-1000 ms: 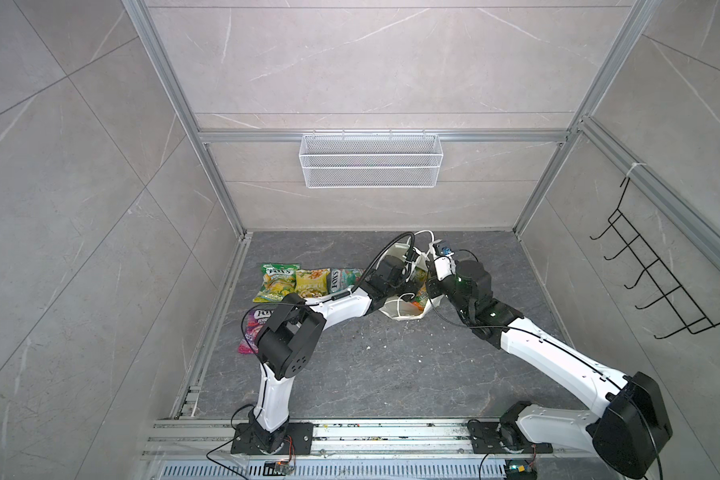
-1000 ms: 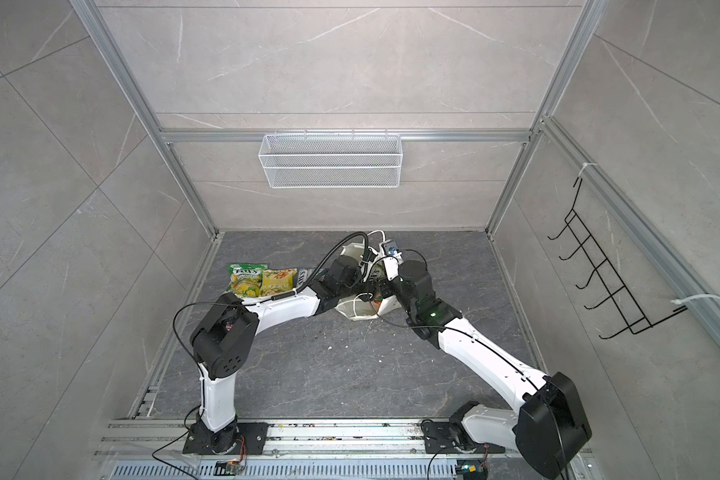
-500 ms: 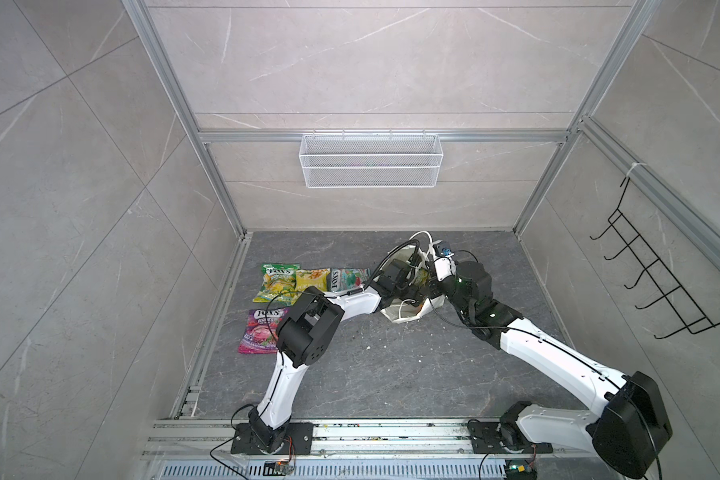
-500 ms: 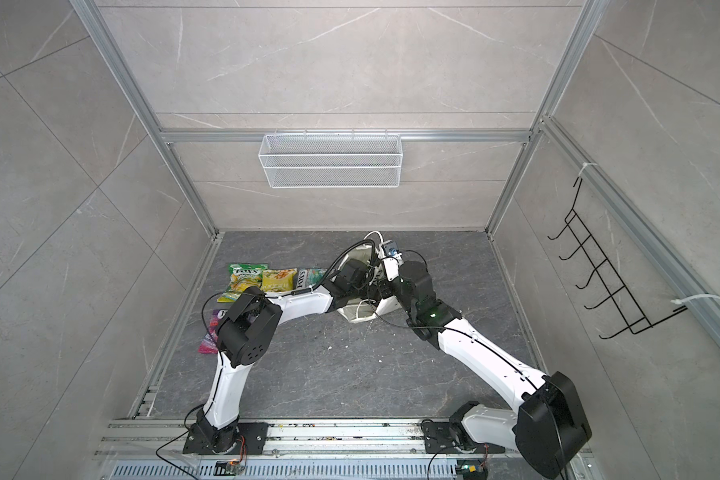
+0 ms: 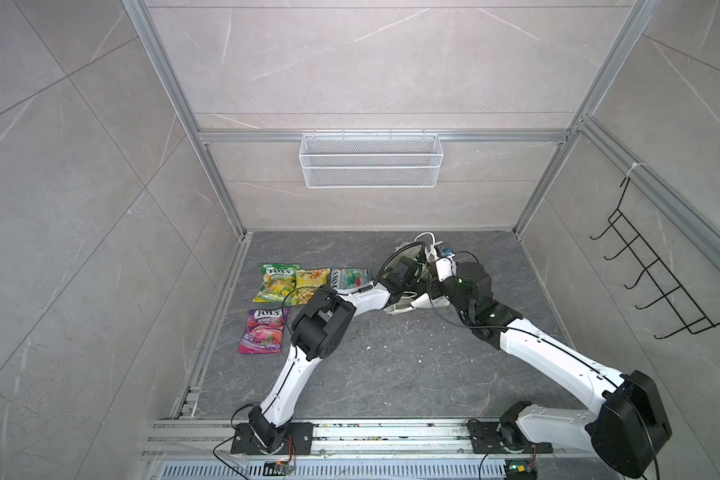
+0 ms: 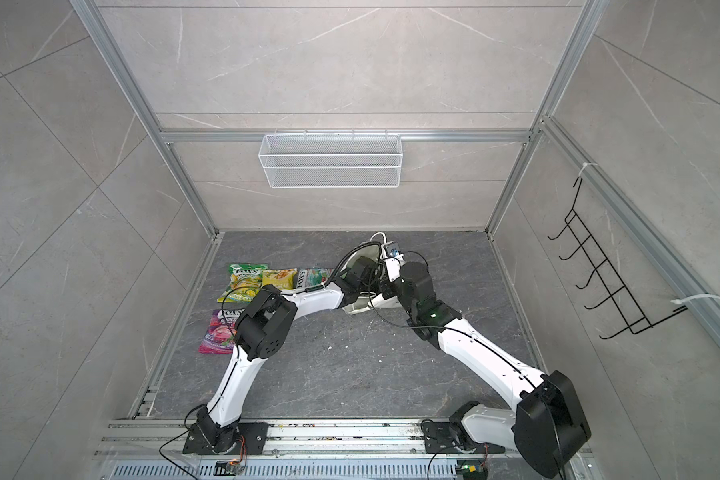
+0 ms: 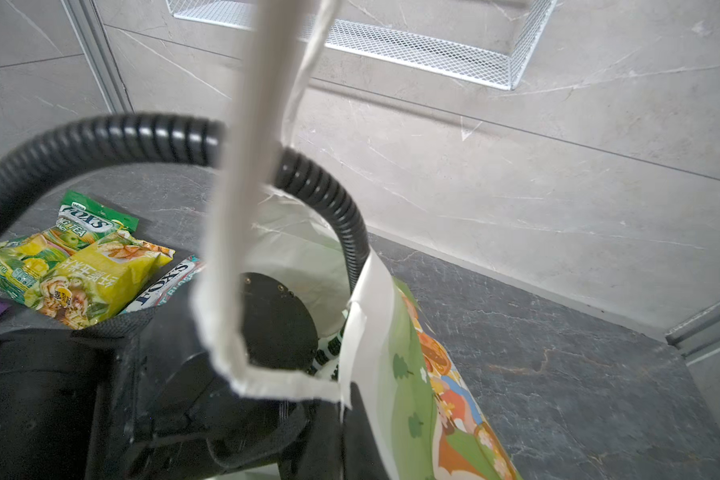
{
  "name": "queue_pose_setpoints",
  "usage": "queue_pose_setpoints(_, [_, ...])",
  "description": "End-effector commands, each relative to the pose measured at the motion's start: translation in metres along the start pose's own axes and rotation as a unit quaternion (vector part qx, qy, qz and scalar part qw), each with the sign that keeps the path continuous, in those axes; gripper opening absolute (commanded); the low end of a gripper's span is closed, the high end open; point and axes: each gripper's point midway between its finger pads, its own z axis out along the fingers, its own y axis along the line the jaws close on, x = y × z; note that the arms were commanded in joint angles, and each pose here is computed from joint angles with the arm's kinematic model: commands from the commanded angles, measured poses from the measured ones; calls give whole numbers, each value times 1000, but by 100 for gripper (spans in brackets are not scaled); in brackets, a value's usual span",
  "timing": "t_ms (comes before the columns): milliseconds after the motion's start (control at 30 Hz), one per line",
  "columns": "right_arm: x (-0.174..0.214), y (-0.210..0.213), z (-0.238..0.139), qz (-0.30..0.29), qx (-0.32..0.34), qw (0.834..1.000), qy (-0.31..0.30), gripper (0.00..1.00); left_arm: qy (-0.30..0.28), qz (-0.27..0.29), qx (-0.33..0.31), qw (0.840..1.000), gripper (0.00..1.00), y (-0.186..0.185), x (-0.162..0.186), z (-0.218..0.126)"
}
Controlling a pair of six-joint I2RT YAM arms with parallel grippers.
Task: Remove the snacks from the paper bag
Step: 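Lift the green packet up out of the bag with the left gripper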
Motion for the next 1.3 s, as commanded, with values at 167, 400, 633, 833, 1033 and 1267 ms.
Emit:
queue_pose_setpoints(167, [-22, 12, -7, 13, -23, 999, -45, 0, 13, -2, -10, 1000, 8, 7, 11, -12])
queue_pose_setpoints(400, [-14, 7, -5, 10, -6, 1000, -28, 0, -28, 13, -5, 1000, 0, 1, -15, -40])
queue_pose_setpoints(633, [-9, 0, -2, 9, 15, 1000, -16, 0, -81, 29, 11, 996, 0, -10, -46, -74])
queue_pose_setpoints(833, [-5, -5, 3, 11, 34, 999, -7, 0, -126, 32, 31, 991, 0, -21, -68, -106])
queue_pose_setpoints(1033, [-3, -14, 5, 13, 59, 998, -1, 0, -157, 38, 35, 986, 0, -27, -87, -138])
queue_pose_setpoints(1267, [-2, -18, 8, 13, 73, 997, 4, 0, -190, 43, 41, 980, 0, -33, -102, -170])
